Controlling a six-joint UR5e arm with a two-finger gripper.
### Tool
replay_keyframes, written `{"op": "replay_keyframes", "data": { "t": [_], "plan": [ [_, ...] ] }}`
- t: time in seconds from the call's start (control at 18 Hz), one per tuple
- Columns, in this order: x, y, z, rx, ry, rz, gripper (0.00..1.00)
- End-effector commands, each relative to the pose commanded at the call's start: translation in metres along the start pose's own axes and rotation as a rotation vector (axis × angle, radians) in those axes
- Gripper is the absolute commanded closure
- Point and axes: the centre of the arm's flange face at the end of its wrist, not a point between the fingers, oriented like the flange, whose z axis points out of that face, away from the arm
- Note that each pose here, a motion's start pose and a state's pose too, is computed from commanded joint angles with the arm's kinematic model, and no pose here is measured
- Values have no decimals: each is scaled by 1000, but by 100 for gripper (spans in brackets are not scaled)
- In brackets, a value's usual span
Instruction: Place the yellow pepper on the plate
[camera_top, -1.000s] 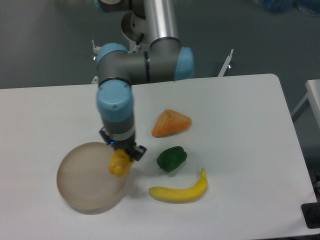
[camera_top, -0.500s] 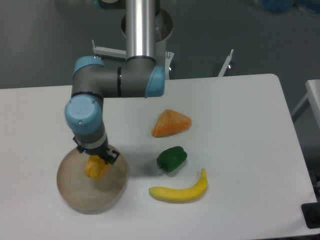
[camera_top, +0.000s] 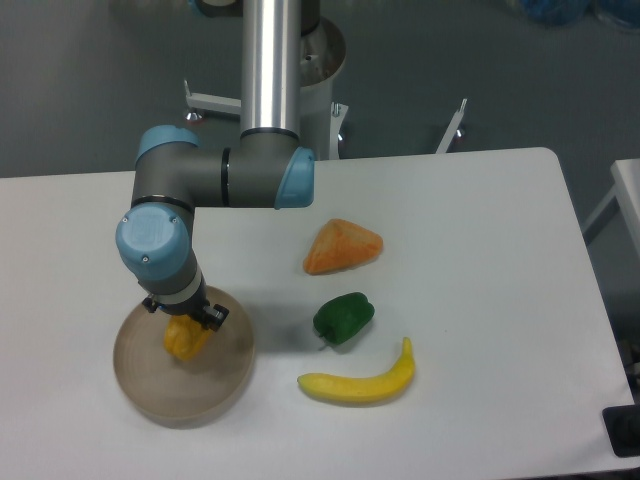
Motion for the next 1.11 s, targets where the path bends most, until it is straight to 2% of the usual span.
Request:
{"op": "replay_keyframes", "data": {
  "t": [0.33, 0.5, 0.56, 0.67, 0.72, 0.83, 1.11],
  "plan": [
    [0, -2, 7, -7, 3, 4, 47],
    [0, -3, 8, -8, 4, 7, 42],
    [0, -3, 8, -8, 4, 7, 39],
    [-2, -3, 6, -2, -1, 11, 14],
    [-2, -4, 2, 4, -2, 12, 5],
    [-1, -3, -3, 8, -4, 13, 0],
    [-4, -1, -18, 28, -16, 12, 0]
  ]
}}
